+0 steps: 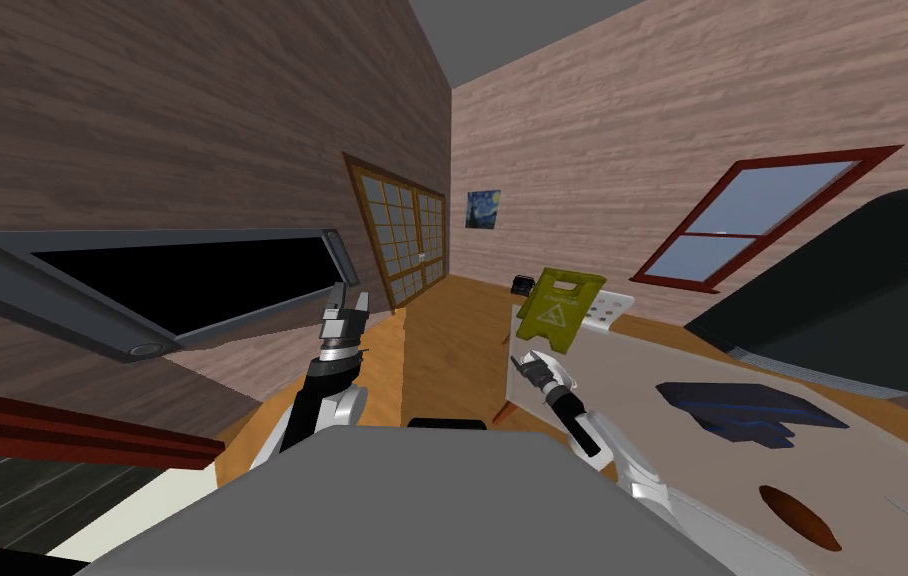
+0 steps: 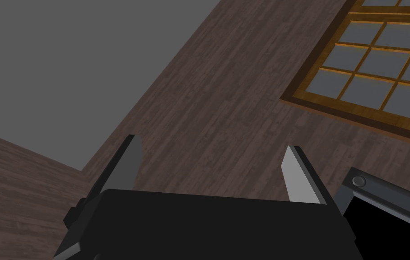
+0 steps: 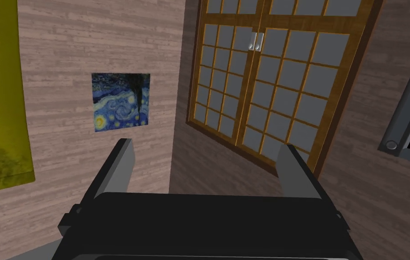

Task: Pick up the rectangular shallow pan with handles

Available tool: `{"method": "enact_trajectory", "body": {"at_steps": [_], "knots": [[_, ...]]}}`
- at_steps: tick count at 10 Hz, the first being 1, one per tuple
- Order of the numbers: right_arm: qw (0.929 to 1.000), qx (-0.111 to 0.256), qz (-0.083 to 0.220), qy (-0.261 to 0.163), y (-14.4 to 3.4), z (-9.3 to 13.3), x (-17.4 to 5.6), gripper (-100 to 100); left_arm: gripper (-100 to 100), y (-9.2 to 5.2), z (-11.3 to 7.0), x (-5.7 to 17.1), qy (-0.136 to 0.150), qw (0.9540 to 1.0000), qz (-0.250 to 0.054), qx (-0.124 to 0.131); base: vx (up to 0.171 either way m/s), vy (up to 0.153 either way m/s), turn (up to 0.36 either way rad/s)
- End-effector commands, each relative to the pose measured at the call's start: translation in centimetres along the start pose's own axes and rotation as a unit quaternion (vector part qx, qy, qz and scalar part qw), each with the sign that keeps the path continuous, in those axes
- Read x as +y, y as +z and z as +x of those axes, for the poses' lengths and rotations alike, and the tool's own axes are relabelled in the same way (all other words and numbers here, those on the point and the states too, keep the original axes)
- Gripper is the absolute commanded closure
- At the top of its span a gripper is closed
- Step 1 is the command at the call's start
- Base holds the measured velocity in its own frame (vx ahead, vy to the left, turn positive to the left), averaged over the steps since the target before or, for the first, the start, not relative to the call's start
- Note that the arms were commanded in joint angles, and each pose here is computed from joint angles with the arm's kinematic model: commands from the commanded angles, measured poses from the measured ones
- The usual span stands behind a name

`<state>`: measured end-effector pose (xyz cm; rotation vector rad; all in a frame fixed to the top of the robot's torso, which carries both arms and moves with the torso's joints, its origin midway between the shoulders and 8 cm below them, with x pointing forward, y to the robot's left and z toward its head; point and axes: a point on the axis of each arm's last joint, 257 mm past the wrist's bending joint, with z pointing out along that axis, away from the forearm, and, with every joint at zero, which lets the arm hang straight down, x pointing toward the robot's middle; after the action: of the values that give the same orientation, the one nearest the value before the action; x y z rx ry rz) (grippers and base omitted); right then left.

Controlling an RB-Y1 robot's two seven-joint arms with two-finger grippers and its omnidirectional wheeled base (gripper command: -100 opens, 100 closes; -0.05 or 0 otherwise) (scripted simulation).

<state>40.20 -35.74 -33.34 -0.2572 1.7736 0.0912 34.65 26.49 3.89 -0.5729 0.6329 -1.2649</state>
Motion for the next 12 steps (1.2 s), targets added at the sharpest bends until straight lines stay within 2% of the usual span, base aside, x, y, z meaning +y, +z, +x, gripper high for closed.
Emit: {"method": "enact_trajectory", "body": {"at_steps": [1, 2, 3, 4, 6, 7, 8, 9, 10, 11, 12], "knots": [[0.9994, 0.025, 0.006, -0.022, -0.9, 2.1, -1.0, -100, 0, 0.0, 0.0, 0.0, 0.000, 1.0000, 0.000, 0.000, 0.048, 0.023, 0.050], [0.9964, 0.057, 0.009, -0.062, -1.7, 4.4, -2.1, -100, 0, 0.0, 0.0, 0.0, 0.000, 1.0000, 0.000, 0.000, 0.054, 0.012, 0.103], [0.9962, 0.062, 0.011, -0.061, -1.9, 5.0, -2.3, -100, 0, 0.0, 0.0, 0.0, 0.000, 1.0000, 0.000, 0.000, 0.048, 0.015, 0.043], [0.9908, 0.089, 0.011, -0.102, -2.6, 6.7, -3.3, -100, 0, 0.0, 0.0, 0.0, 0.000, 1.0000, 0.000, 0.000, 0.063, 0.021, 0.086], [0.9901, 0.100, 0.015, -0.098, -3.1, 7.8, -3.6, -100, 0, 0.0, 0.0, 0.0, 0.000, 1.0000, 0.000, 0.000, 0.041, 0.010, 0.025], [0.9823, 0.126, 0.013, -0.137, -4.0, 9.4, -4.6, -100, 0, 0.0, 0.0, 0.0, 0.000, 1.0000, 0.000, 0.000, 0.043, 0.002, 0.087], [0.9814, 0.136, 0.016, -0.134, -4.5, 10.4, -4.8, -100, 0, 0.0, 0.0, 0.0, 0.000, 1.0000, 0.000, 0.000, 0.047, 0.000, 0.061], [0.9722, 0.161, 0.013, -0.170, -5.4, 11.8, -5.8, -100, 0, 0.0, 0.0, 0.0, 0.000, 1.0000, 0.000, 0.000, 0.064, -0.003, 0.096], [0.9702, 0.174, 0.016, -0.167, -6.1, 13.0, -6.1, -100, 0, 0.0, 0.0, 0.0, 0.000, 1.0000, 0.000, 0.000, 0.058, -0.005, 0.044], [0.9580, 0.204, 0.013, -0.201, -7.5, 14.9, -7.1, -100, 0, 0.0, 0.0, 0.0, 0.000, 1.0000, 0.000, 0.000, 0.069, 0.000, 0.097], [0.9570, 0.210, 0.014, -0.199, -7.9, 15.5, -7.3, -100, 0, 0.0, 0.0, 0.0, 0.000, 1.0000, 0.000, 0.000, 0.056, -0.006, 0.045]]}}
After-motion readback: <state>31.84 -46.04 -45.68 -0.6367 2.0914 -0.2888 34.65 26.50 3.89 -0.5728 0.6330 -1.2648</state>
